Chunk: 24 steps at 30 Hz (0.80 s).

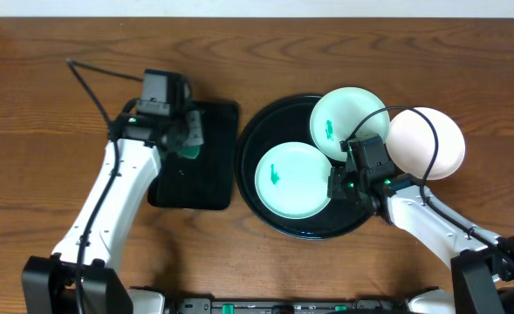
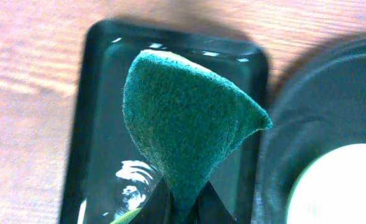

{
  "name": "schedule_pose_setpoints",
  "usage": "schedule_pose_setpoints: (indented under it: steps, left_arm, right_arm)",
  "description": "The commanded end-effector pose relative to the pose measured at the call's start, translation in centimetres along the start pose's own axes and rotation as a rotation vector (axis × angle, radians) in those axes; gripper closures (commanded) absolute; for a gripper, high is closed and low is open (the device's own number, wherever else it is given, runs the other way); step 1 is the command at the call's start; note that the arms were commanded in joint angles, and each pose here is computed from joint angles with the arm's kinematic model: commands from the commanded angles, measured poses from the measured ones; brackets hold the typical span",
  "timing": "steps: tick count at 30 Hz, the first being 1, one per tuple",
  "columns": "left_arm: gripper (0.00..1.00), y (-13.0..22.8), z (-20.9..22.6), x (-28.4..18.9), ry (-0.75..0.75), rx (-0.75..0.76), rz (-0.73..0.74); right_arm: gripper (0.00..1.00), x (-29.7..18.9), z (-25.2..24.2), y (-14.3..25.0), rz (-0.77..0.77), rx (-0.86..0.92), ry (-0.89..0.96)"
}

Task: Clean dirty plates on tray and stack at the side
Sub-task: 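Move the left gripper with sponge over the lower pale green plate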

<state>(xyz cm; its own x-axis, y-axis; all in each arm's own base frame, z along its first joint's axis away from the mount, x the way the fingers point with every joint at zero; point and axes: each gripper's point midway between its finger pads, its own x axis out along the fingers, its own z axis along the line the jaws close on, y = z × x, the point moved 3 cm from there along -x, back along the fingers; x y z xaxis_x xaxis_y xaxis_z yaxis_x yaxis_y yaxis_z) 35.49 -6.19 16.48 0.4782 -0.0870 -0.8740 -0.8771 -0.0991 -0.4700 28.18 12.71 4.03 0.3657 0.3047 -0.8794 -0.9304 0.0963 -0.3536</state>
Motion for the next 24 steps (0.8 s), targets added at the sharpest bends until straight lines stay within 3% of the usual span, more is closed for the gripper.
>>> schedule_pose_setpoints:
  steps: [1,10,24]
  left_arm:
    - [0.92,0.1,-2.3,-0.5,0.009,0.03,-0.012]
    - [0.93,3.0,-9.0,-1.0,0.154,0.004,0.054]
    - [0.92,5.8,-13.8,-1.6,0.213,-0.06,0.104]
  right_arm:
    - [0.99,0.3,-0.6,0.2,0.007,0.0,0.015]
    - [0.99,0.3,-0.6,0.2,0.008,0.0,0.015]
    - [0.99,0.3,-0.6,0.2,0.008,0.0,0.015]
